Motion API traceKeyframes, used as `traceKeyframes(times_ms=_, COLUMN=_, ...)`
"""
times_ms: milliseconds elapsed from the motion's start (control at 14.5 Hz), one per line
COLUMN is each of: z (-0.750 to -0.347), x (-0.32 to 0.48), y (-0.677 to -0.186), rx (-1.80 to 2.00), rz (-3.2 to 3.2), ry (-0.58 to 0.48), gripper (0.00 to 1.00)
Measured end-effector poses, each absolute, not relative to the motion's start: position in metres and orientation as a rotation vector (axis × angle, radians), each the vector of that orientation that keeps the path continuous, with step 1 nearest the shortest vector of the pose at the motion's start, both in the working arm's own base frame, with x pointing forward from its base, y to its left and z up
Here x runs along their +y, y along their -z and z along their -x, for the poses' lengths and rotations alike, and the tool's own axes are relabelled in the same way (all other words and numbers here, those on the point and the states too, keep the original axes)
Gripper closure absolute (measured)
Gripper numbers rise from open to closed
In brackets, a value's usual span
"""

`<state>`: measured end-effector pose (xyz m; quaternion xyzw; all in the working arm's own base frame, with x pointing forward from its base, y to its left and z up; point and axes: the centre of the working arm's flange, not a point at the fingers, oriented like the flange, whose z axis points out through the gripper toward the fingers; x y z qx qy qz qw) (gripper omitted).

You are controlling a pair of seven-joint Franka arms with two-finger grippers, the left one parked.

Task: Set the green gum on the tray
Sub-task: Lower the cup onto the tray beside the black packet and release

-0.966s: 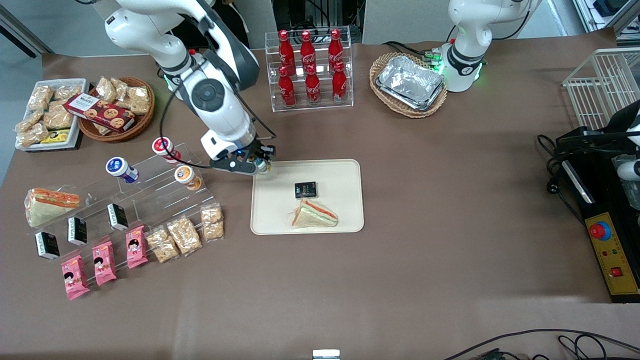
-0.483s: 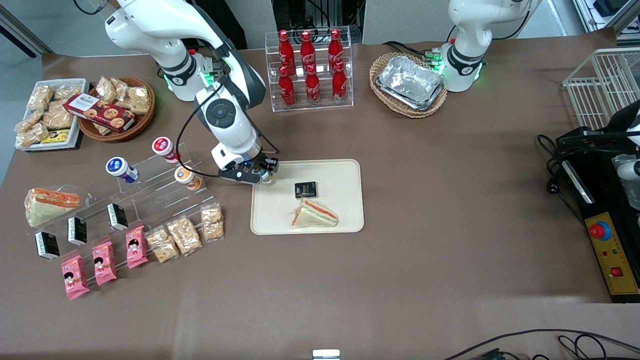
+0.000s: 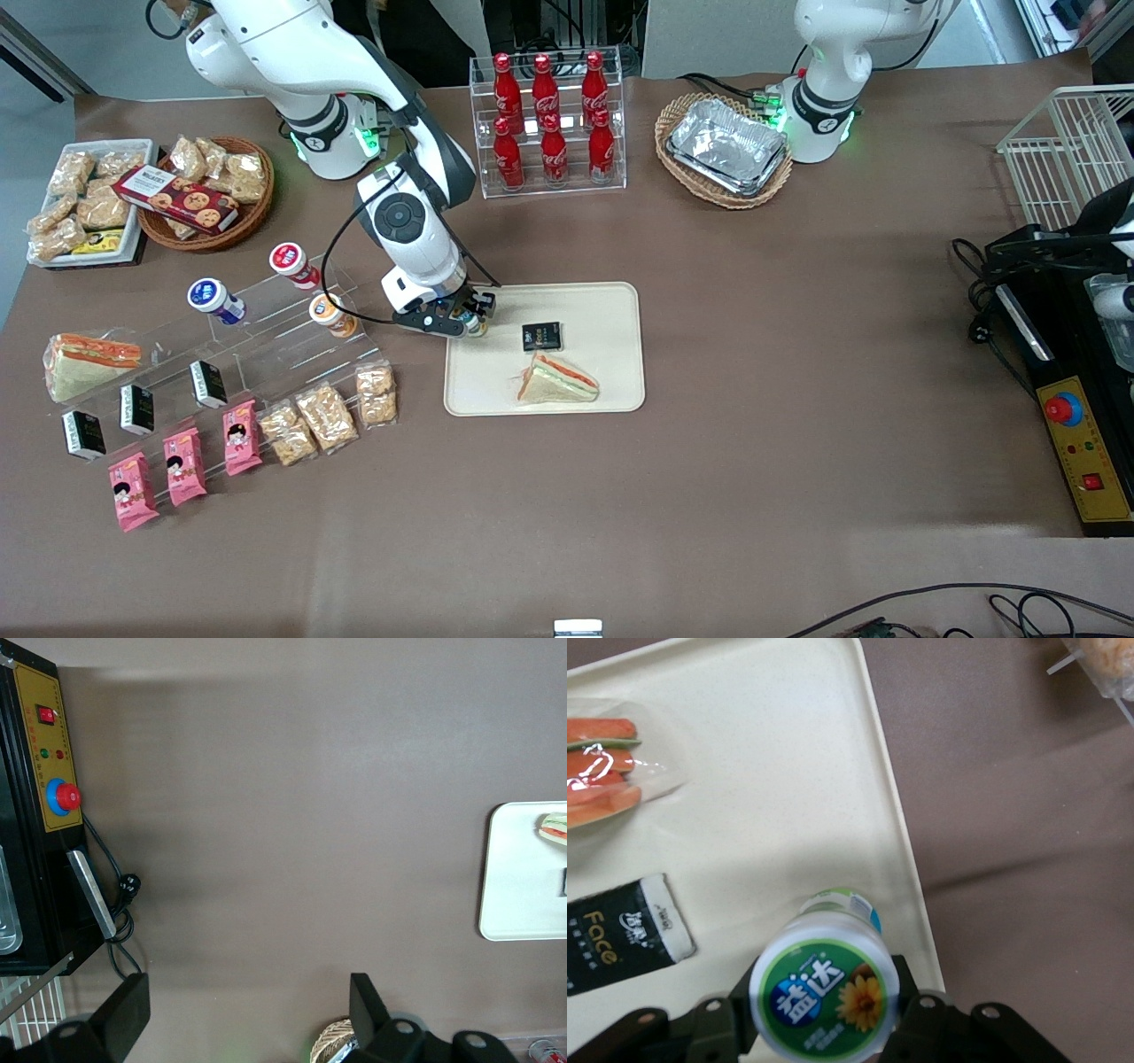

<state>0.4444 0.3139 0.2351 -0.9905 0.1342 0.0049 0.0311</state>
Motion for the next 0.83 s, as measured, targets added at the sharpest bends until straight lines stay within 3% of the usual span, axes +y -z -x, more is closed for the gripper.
traceKeyframes(times_ms=138, z=-0.4445, x=0.3138, y=-0.2351, rx=0.417, rz=3.051, ry=-0.015, gripper=0.35)
traceKeyframes(times_ms=414, z=-0.4449, x=0.3132, y=-0.2351, rx=0.425, rz=3.050, ry=-0.014, gripper=0.01)
traceKeyframes(times_ms=828, z=-0.4495, x=0.3117, y=-0.2404, rx=0.437, rz=3.040, ry=0.000, gripper=0.00)
